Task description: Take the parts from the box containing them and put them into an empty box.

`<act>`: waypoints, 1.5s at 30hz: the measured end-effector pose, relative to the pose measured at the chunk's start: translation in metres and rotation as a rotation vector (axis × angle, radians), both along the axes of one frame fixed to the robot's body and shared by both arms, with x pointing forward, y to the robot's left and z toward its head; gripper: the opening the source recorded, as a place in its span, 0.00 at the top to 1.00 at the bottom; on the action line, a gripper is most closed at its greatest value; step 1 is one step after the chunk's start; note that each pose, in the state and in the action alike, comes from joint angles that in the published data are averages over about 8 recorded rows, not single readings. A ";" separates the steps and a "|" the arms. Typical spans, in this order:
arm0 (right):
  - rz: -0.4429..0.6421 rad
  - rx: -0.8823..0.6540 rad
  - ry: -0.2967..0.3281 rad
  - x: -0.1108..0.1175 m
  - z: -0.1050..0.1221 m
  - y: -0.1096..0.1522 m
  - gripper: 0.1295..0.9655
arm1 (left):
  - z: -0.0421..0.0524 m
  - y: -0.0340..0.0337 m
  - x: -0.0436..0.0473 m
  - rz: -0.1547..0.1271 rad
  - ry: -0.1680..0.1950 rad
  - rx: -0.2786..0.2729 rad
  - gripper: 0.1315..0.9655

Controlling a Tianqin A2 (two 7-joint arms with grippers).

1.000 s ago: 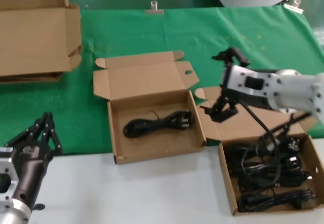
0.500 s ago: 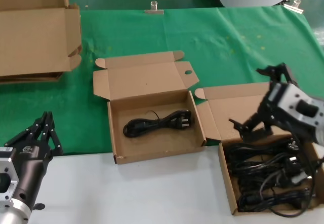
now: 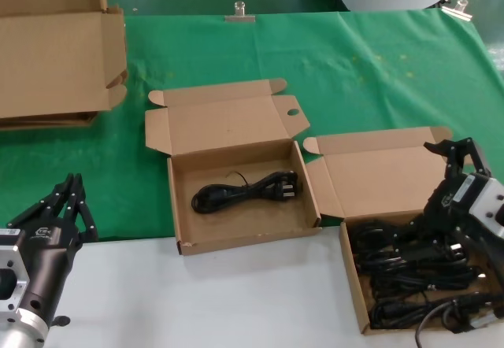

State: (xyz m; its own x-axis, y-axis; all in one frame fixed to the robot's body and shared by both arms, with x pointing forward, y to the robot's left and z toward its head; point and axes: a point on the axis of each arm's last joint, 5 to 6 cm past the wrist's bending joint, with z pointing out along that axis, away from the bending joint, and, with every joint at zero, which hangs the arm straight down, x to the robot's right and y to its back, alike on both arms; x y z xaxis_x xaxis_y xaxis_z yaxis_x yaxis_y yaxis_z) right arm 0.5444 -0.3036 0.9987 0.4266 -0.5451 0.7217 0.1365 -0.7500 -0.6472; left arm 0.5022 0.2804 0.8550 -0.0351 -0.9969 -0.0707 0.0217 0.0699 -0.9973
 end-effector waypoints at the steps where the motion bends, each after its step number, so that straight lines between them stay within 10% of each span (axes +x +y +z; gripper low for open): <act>1: 0.001 0.001 0.001 -0.001 -0.001 0.000 0.00 | 0.0000 0.0000 0.0000 0.000 0.000 0.000 0.95; 17: 0.022 0.106 -0.026 -0.002 -0.016 0.005 0.00 | 0.0000 0.0000 0.0000 0.000 0.000 0.000 0.87; 45: -0.046 0.437 -0.100 -0.010 -0.064 0.017 0.00 | 0.0000 0.0000 0.0000 0.000 0.000 0.000 0.28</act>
State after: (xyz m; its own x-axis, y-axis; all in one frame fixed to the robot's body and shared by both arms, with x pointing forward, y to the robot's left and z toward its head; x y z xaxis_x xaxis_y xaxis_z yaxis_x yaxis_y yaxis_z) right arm 0.5347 -0.2868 0.9343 0.3349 -0.8246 0.4559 0.1877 -0.4157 -0.8899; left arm 0.5022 0.2804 0.8550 -0.0351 -0.9969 -0.0706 0.0217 0.0699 -0.9973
